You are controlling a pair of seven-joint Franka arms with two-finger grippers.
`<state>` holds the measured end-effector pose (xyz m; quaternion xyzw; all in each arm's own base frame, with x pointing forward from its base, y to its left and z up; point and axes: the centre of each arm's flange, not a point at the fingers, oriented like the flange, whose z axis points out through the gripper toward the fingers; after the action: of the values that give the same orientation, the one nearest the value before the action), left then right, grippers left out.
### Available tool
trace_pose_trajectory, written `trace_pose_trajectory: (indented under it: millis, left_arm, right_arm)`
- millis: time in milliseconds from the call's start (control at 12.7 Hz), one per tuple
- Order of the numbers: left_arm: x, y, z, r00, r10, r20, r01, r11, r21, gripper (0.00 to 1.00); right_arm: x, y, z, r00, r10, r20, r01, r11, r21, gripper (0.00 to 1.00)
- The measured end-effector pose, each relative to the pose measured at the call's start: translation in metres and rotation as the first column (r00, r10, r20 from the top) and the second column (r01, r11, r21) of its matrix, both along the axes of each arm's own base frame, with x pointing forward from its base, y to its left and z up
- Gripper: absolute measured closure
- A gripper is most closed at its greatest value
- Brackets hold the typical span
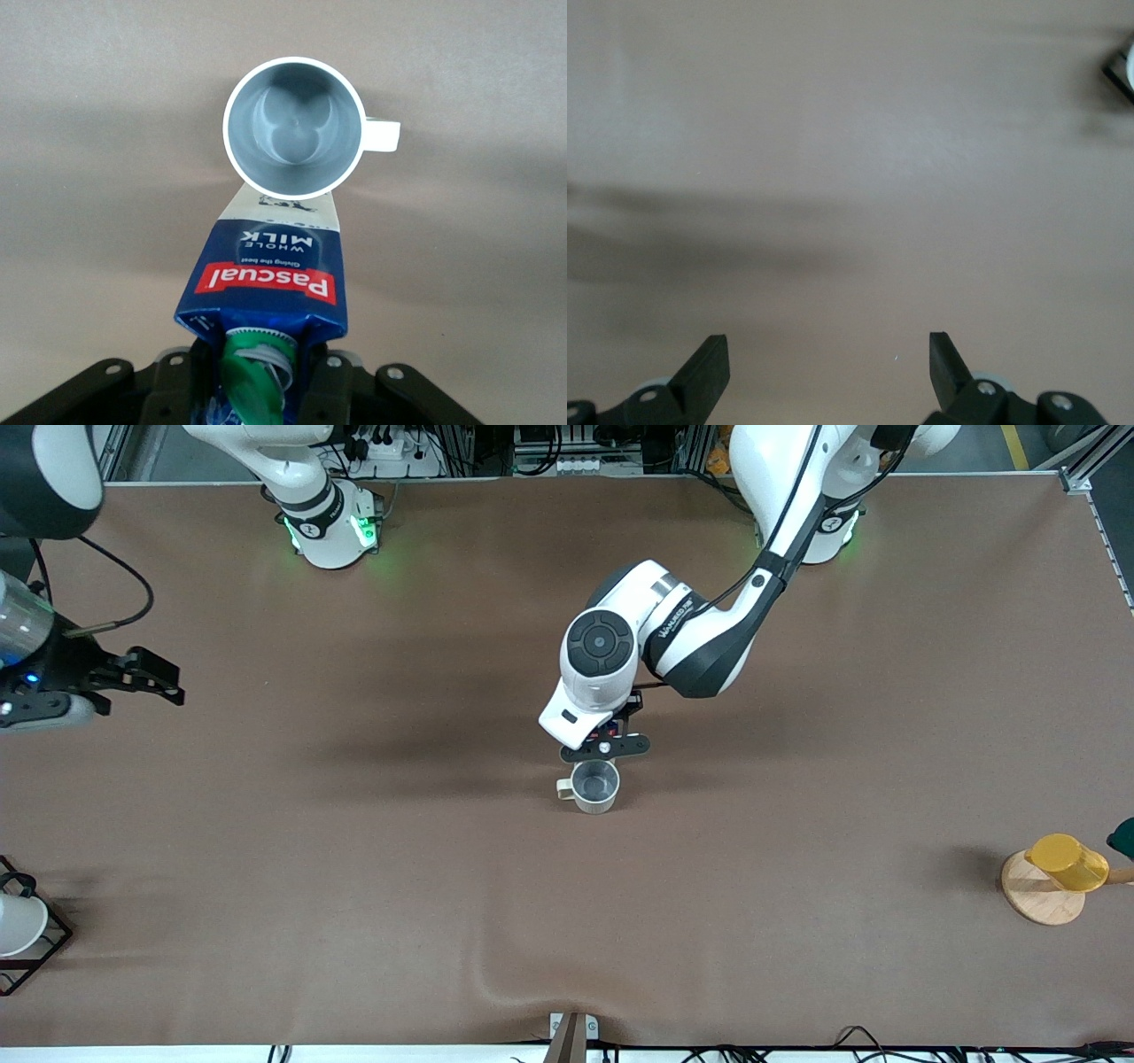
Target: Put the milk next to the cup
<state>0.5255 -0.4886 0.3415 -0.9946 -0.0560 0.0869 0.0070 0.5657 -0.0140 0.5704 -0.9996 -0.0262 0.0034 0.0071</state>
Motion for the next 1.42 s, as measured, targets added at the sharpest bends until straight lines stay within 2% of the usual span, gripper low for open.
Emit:
trace_pose_trajectory:
  millis: [79,316,474,553,789,947,1105,1421]
  left_arm:
    - [0.0,0.0,-0.002,1.0,-0.001,-0.002,0.001,1.0,0.002,0.57]
    - [0.003,0.0,0.002,1.0,0.002,0.009,-0.002,1.0,-0.006,0.25]
    - [0.018,0.01,0.033,0.998,0.028,0.055,-0.026,0.999,-0.034,0.05]
    - [0.03,0.025,0.06,0.995,0.049,0.09,-0.044,0.998,-0.054,0.0]
    - [0.07,0.115,0.155,0.978,0.106,0.181,-0.092,0.992,-0.085,0.0]
    - [0.082,0.187,0.206,0.972,0.088,0.217,-0.079,0.996,-0.048,0.0]
    - [0.081,0.239,0.234,0.978,0.027,0.208,-0.027,1.0,-0.003,0.0]
    - [0.074,0.294,0.263,0.982,-0.036,0.183,0.034,0.999,0.012,0.0]
  right_arm:
    - [-0.003,-0.001,0.003,0.999,-0.039,-0.011,0.039,0.999,0.0,0.0]
    - [-0.01,0.003,0.018,0.991,-0.126,-0.04,0.126,0.992,-0.004,0.0]
    - [-0.013,0.003,0.029,0.989,-0.141,-0.036,0.141,0.99,-0.004,0.0]
    - [-0.014,0.003,0.034,0.989,-0.142,-0.035,0.142,0.99,-0.004,0.0]
    - [-0.015,0.001,0.046,0.989,-0.144,-0.031,0.144,0.99,-0.004,0.0]
    - [-0.016,0.0,0.047,0.989,-0.142,-0.032,0.142,0.99,-0.003,0.0]
    - [-0.016,-0.003,0.05,0.989,-0.143,-0.03,0.142,0.99,-0.003,0.0]
    - [-0.017,-0.005,0.056,0.99,-0.14,-0.024,0.14,0.99,-0.002,0.0]
